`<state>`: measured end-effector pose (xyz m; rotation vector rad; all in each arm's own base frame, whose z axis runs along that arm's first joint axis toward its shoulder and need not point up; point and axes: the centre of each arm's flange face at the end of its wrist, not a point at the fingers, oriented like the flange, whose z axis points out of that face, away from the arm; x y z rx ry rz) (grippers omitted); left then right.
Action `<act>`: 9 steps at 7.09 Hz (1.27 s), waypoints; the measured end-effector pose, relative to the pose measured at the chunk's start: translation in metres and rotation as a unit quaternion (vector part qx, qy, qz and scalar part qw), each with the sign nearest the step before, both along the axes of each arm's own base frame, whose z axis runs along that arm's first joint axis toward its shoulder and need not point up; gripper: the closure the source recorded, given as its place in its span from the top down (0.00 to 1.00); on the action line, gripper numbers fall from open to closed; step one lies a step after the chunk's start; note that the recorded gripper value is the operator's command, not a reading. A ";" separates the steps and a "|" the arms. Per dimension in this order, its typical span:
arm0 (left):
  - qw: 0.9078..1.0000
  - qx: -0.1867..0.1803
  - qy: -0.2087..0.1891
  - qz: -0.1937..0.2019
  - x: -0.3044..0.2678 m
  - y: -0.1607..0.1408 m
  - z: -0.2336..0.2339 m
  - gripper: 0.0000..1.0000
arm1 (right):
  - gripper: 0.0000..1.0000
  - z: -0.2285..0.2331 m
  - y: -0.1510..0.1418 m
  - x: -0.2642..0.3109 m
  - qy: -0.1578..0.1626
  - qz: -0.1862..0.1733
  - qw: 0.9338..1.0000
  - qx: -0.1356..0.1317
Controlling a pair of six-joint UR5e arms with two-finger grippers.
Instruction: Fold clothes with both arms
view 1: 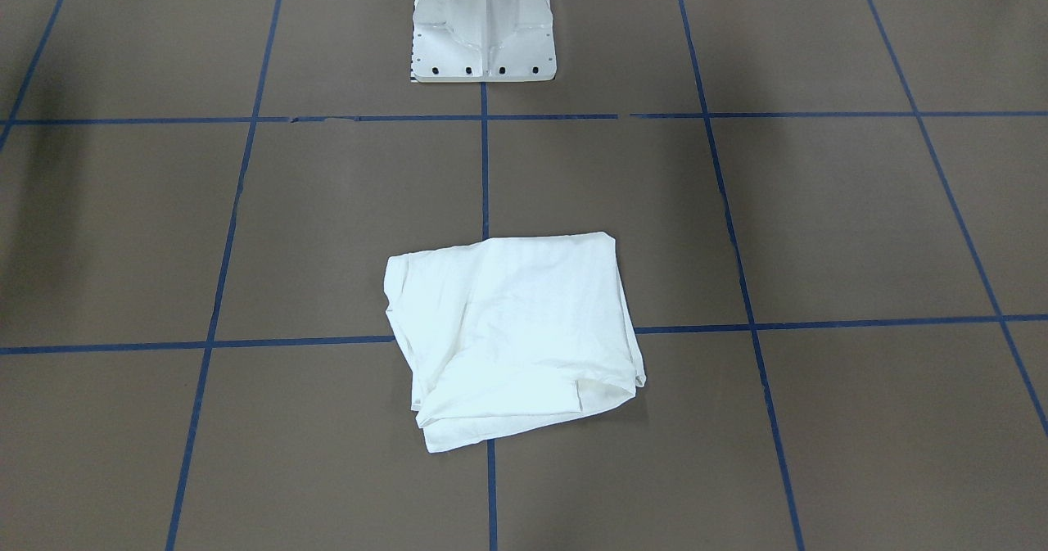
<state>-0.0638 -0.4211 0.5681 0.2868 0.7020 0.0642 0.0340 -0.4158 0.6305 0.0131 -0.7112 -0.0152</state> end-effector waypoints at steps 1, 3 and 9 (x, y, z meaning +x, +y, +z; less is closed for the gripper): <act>1.000 -0.008 0.011 0.007 -0.005 0.008 0.009 1.00 | 1.00 0.009 0.017 0.010 -0.003 0.010 1.000 0.006; 0.999 -0.005 0.030 0.030 -0.008 0.021 0.018 1.00 | 1.00 0.011 0.026 0.015 -0.004 0.016 1.000 0.014; 0.999 -0.018 0.011 0.026 -0.013 0.032 0.028 1.00 | 1.00 0.022 0.027 0.016 0.000 0.019 1.000 0.004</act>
